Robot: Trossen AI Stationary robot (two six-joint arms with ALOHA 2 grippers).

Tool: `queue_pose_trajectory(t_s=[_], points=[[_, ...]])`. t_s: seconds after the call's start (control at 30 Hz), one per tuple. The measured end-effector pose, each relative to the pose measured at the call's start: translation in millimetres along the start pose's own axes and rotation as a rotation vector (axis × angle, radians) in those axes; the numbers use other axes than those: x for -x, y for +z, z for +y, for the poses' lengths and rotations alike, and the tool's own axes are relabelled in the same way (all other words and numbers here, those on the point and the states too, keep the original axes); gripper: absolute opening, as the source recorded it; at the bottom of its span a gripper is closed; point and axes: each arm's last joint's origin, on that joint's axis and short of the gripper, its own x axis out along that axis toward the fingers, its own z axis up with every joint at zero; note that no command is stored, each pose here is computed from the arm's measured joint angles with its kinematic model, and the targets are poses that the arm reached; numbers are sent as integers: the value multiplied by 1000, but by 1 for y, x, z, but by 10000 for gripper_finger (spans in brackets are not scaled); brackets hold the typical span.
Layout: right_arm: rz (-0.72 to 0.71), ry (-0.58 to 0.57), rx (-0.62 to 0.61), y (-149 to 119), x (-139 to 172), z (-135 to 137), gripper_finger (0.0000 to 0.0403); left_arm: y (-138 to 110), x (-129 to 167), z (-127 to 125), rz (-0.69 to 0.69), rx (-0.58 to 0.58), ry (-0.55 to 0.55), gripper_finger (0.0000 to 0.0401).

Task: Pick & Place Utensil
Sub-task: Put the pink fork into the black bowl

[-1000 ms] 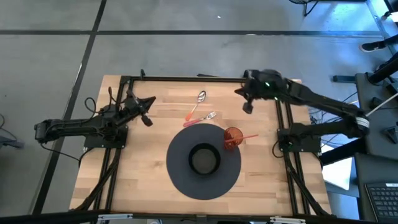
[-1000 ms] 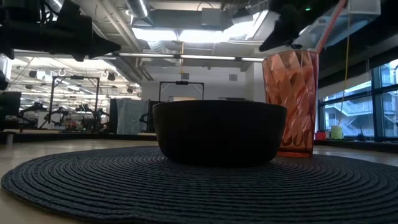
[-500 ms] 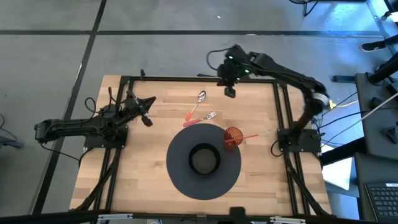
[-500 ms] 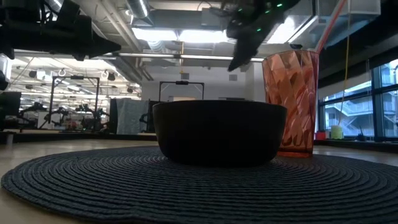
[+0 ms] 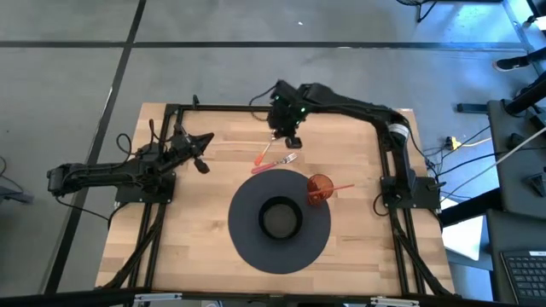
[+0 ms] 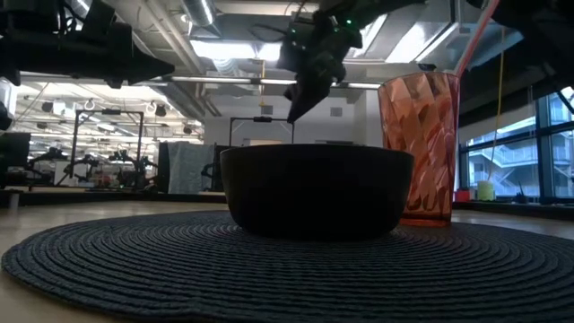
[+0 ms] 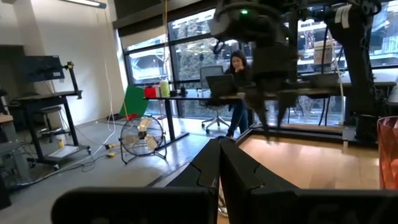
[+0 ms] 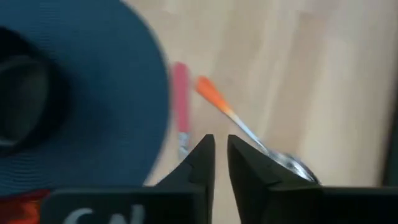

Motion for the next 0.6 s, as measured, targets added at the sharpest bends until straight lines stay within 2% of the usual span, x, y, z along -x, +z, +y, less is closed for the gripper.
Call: queue_pose_trajectory(t_s=[0.2, 0.37, 0.6], points=[[-16, 49, 84, 14, -18, 17, 109, -1, 0, 0, 9, -5, -1, 2], [-19, 93, 103, 18, -40, 22, 161, -2, 0, 0, 21, -9, -3, 5], [55, 167, 95, 12, -84, 27, 198, -3, 0, 0, 27, -11, -4, 2]])
